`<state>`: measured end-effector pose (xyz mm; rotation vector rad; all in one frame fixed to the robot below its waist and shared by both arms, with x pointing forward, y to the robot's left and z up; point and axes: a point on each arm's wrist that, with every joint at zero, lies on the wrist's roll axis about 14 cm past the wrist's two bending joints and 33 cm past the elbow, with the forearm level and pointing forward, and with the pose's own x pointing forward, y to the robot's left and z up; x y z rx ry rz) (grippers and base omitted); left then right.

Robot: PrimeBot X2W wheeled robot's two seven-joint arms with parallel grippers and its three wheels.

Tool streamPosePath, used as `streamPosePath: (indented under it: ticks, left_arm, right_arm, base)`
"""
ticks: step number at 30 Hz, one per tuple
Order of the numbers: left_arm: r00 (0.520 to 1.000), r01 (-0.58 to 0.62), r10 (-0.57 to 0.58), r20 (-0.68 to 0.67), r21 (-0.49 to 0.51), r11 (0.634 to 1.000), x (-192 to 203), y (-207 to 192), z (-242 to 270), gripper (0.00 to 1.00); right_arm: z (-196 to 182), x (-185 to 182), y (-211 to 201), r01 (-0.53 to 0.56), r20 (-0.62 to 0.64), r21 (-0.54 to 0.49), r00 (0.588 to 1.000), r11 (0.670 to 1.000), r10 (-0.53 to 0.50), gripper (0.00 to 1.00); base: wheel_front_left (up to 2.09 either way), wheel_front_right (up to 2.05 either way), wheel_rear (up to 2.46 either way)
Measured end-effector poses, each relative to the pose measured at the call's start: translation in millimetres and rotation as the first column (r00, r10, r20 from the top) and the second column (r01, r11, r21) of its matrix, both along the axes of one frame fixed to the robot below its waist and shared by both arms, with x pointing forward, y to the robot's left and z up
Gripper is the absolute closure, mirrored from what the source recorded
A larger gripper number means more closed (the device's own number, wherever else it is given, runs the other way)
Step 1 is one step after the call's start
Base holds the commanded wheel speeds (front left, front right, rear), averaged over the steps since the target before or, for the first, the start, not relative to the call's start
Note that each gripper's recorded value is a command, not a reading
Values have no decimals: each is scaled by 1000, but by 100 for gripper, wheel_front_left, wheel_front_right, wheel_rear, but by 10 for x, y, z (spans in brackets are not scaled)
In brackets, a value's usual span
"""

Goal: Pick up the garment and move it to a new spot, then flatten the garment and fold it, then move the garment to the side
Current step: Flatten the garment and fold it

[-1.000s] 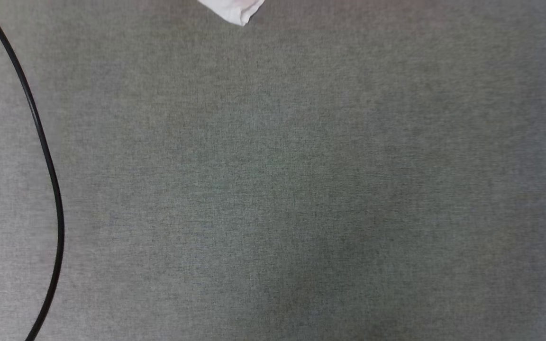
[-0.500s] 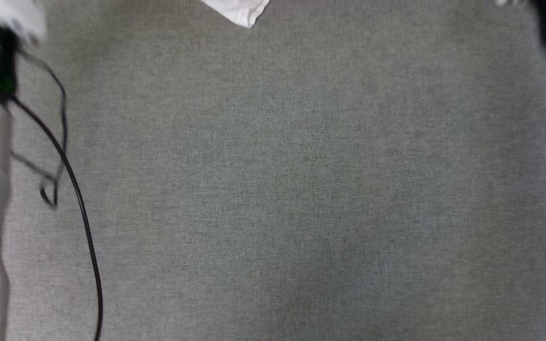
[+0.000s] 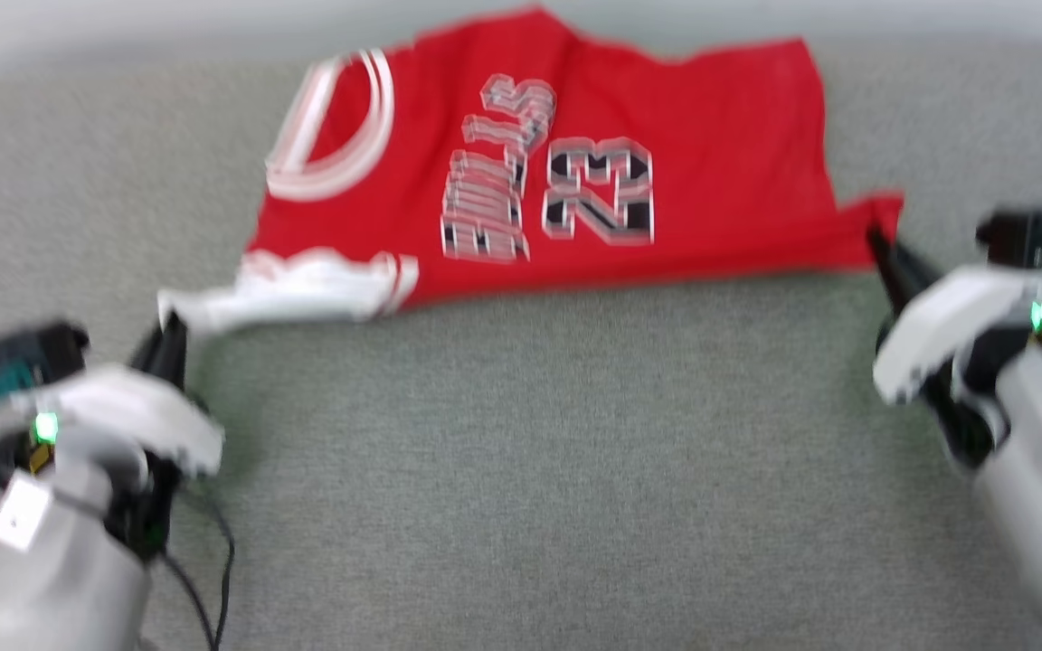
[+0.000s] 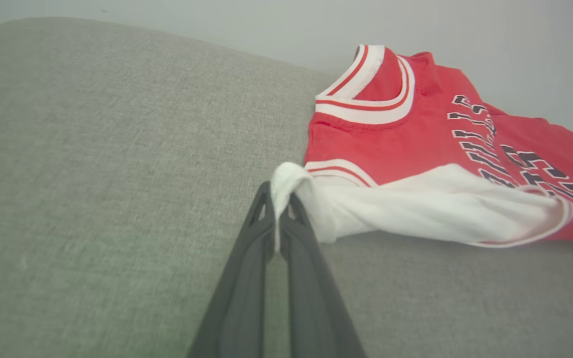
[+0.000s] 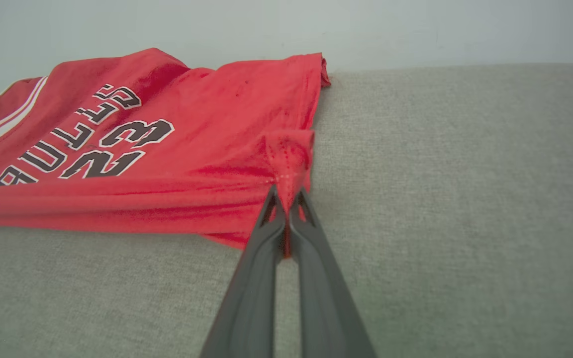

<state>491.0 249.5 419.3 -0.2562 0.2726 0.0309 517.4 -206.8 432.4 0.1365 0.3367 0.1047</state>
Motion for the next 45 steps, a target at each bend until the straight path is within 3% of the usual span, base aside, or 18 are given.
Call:
streamPosePath:
  ticks: [9,20,27,36,45]
  left_arm:
    - [998,-56,56,-28,-11,998,-895,3,30,100]
    - [988,-101,97,-119,-31,994,-1842,-82,28,100]
    - [977,-143,135,-165,-37,989,-2247,-39,48,100]
    - [986,-117,111,-127,-37,992,-2138,-84,241,100]
    - [998,-8,6,-61,-35,999,-1497,-275,341,100]
  right_arm:
    - [-191,-896,-132,28,-65,39,998,999,-25,100]
    - [-346,-1710,-214,70,-120,62,991,996,-62,100]
    - [-365,-2074,-121,85,-173,73,982,994,-71,100]
    - [-169,-2153,-59,89,-193,29,978,996,-82,100]
    - [-12,-1698,-3,43,-158,-23,986,999,-46,100]
  base:
    - [0,0,0]
    - [0,0,0]
    - [0,0,0]
    - [0,0,0]
    - [0,0,0]
